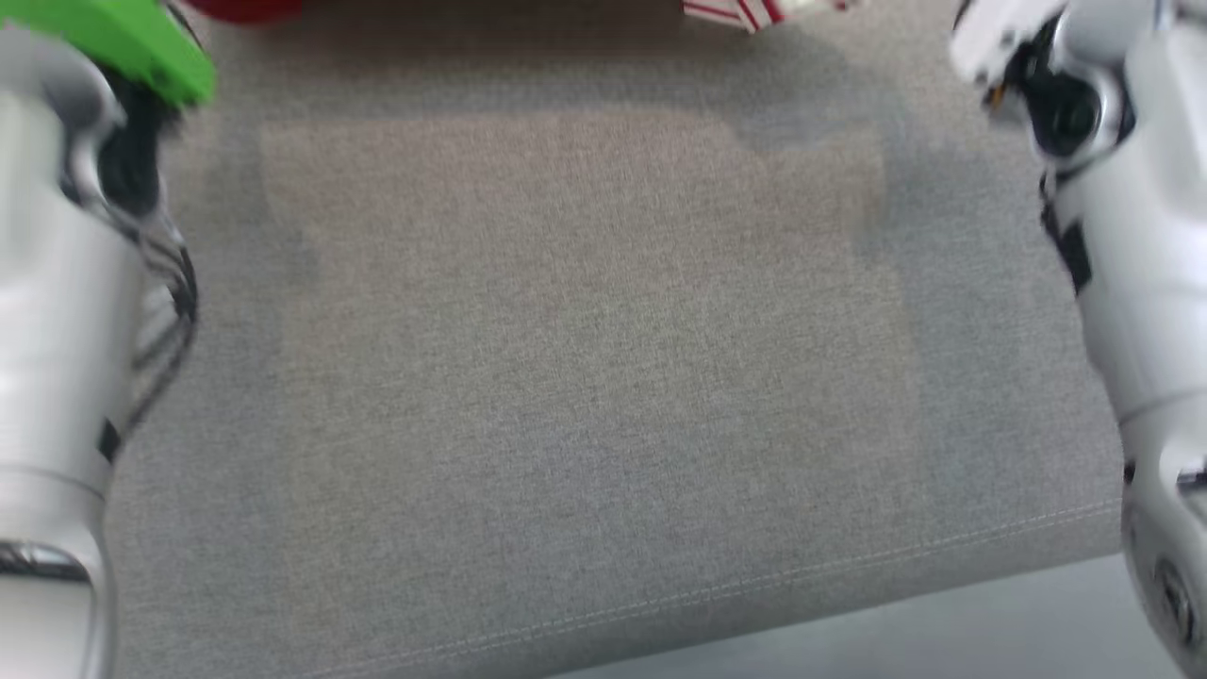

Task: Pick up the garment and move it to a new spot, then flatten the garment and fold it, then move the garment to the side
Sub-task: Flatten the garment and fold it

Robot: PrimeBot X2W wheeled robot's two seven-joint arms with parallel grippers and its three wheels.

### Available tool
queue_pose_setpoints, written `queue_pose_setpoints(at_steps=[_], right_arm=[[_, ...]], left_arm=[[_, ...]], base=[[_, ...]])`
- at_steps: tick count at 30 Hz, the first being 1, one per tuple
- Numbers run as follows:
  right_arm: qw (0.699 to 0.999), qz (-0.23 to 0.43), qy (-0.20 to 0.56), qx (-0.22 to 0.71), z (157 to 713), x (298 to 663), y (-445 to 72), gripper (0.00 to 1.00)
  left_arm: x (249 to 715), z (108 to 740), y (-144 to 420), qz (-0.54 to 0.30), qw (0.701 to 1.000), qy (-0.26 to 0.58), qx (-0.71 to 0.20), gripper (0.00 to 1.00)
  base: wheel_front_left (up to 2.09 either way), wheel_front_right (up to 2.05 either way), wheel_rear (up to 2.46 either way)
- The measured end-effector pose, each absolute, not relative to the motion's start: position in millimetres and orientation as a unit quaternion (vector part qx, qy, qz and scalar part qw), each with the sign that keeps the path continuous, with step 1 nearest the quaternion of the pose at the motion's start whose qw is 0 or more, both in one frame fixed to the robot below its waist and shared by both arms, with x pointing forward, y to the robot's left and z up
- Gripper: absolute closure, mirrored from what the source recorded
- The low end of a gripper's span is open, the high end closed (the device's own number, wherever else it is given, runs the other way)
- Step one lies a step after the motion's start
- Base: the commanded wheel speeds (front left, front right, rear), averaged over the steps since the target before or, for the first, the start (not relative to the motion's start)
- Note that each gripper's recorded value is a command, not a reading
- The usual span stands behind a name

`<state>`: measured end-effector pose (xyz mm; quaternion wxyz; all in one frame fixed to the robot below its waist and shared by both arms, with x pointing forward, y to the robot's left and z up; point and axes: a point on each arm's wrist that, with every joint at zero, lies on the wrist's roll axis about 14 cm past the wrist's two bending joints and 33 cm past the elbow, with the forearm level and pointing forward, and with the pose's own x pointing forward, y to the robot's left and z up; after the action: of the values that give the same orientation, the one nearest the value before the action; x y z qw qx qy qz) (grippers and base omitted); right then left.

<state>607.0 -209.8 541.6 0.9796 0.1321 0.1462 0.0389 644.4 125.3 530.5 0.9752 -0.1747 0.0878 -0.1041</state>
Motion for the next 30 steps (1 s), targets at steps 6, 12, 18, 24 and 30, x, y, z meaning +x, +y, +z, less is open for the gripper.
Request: queue_pose_setpoints(at_steps=[6, 12, 18, 24, 30], right_arm=[[0.960, 0.043, 0.196, 0.193, 501, 540, -207, 1.00], [0.945, 0.057, 0.214, 0.242, 475, 476, -195, 1.00], [0.932, 0.048, 0.224, 0.279, 457, 429, -193, 1.00], [0.921, 0.047, 0.240, 0.302, 452, 395, -190, 1.00], [0.912, 0.034, 0.262, 0.313, 447, 370, -194, 1.00]], left_arm=[[579, 499, 128, -0.100, 0.965, 0.124, -0.208, 1.00], [513, 471, 141, -0.071, 0.955, 0.147, -0.248, 1.00], [461, 450, 153, -0.046, 0.949, 0.167, -0.264, 1.00], [419, 441, 159, -0.037, 0.948, 0.182, -0.260, 1.00], [389, 430, 158, -0.032, 0.944, 0.209, -0.255, 1.00]], base=[[0.00, 0.00, 0.00], [0.00, 0.00, 0.00], [0.00, 0.00, 0.00], [0.00, 0.00, 0.00], [0.00, 0.00, 0.00]])
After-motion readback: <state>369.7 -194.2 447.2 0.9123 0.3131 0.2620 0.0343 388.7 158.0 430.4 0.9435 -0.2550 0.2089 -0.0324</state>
